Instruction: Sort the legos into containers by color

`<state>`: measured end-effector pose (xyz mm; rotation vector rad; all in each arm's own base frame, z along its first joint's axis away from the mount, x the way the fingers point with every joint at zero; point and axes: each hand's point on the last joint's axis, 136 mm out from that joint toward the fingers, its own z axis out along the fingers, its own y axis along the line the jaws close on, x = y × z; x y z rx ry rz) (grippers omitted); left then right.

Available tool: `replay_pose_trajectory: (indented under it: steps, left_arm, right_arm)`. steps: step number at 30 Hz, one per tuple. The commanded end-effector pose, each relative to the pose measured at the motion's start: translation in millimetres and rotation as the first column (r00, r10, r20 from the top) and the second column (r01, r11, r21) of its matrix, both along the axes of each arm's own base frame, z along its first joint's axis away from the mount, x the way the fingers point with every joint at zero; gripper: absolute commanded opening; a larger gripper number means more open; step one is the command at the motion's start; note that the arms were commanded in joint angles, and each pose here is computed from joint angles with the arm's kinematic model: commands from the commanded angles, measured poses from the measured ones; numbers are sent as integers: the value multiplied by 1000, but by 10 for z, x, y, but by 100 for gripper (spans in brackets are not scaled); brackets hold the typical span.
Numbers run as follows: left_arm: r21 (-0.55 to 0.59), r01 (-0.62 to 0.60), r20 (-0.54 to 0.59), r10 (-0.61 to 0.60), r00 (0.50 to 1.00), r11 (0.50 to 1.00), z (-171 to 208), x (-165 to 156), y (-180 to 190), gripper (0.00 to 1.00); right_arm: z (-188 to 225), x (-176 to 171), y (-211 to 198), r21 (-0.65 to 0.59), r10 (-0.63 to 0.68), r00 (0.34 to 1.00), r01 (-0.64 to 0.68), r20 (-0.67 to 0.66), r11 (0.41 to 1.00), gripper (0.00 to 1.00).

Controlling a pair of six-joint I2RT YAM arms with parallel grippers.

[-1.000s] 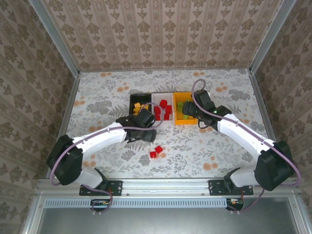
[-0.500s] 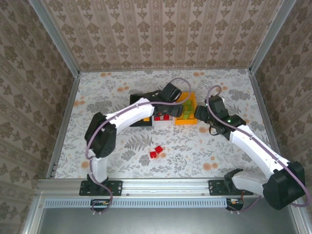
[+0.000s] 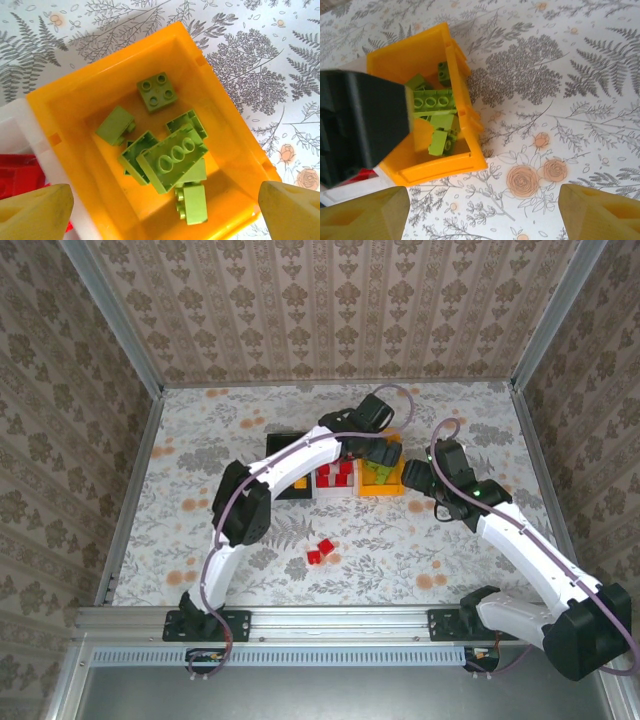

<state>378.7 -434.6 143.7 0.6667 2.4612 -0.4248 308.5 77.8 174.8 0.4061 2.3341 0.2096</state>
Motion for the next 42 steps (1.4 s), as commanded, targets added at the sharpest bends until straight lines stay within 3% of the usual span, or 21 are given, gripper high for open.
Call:
replay_pose_trajectory:
  steps: [1,8,16,22,32,42]
  left_arm:
    - [-98,-24,88,32,996,995,710,-98,230,99]
    - [-219,-89,107,115,988,972,947,-666,957,100]
    - [-158,-256,41,266,963,954,366,-1317,1978,100]
    - [-165,-362,15,369,929,918,151,-1587,2514,100]
    - [-189,-424,-36,426,904,886,-42,-1739,2748,100]
    - [-197,-442,-57,440,896,875,-97,-1761,2805,100]
  right_arm:
    - [-62,-91,97,17,62,998,-62,-22,998,80]
    - [-168,-210,678,36,275,961,-273,-35,961,80]
    - [-629,-586,1736,44,568,809,-569,-152,821,79]
    - [-1019,-828,2205,-14,645,719,-670,-260,742,79]
    - [-1166,-784,2410,-52,641,721,-674,-264,737,77]
    - [-1303,-631,2403,-123,554,765,-616,-328,778,69]
